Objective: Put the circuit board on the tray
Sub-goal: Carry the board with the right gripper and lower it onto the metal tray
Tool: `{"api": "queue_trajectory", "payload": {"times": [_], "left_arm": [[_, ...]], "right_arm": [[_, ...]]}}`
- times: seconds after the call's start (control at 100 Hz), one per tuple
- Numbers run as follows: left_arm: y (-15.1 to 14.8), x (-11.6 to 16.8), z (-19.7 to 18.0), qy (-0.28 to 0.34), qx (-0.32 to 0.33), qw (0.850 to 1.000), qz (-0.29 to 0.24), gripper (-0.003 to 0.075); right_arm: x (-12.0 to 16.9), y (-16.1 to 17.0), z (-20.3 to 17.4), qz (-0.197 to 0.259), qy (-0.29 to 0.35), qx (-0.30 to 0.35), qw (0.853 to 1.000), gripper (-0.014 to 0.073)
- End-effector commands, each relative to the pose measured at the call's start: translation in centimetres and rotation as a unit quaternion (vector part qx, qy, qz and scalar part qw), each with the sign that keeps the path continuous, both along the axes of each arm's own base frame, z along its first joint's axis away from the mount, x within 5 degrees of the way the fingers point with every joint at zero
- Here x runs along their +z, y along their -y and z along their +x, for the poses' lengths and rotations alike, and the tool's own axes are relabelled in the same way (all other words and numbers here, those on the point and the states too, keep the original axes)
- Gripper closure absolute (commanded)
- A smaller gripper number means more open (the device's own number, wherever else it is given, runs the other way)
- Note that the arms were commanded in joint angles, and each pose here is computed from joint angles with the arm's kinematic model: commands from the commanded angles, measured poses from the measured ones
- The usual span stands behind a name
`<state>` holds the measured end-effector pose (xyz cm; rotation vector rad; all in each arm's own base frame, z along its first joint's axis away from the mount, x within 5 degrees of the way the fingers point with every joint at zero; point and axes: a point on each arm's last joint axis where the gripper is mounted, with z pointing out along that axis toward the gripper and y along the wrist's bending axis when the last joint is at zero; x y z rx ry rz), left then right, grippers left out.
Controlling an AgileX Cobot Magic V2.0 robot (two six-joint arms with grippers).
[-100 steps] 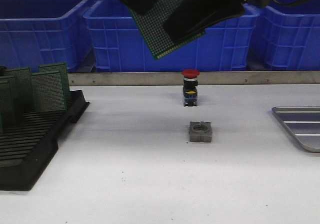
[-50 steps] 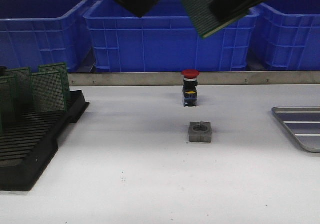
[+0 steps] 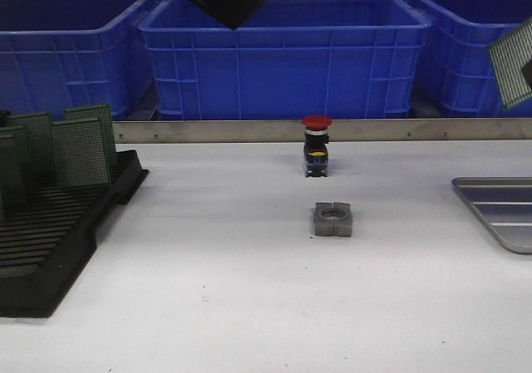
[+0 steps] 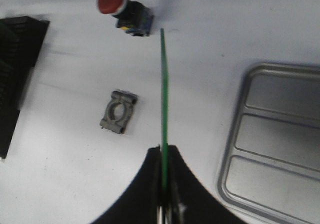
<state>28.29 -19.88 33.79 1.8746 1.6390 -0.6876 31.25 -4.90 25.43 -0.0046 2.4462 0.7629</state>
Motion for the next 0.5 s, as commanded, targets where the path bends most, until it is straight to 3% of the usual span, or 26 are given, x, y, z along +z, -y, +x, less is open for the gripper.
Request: {"api": "queue_trajectory", "payload": {"times": [0.0,0.32,0.49], "left_arm": [[0.1,2.6,-1.5,0.003,-0.013,0.999,-0.040,0.0229],[0.1,2.6,-1.5,0.003,-0.013,0.999,-0.040,0.0229],[0.1,2.6,-1.5,0.003,-0.013,0.999,-0.040,0.0229]], "right_arm": [[0.2,1.2,0.7,0.026,-0.001,-0.035,0.999,0.0662],[-6.1,2.5,2.6,0.057,-0.090,-0.059,0.993,0.0662],[-7.9,2.8,2.9,0.059,-0.109,-0.067,0.990,0.0659]]}}
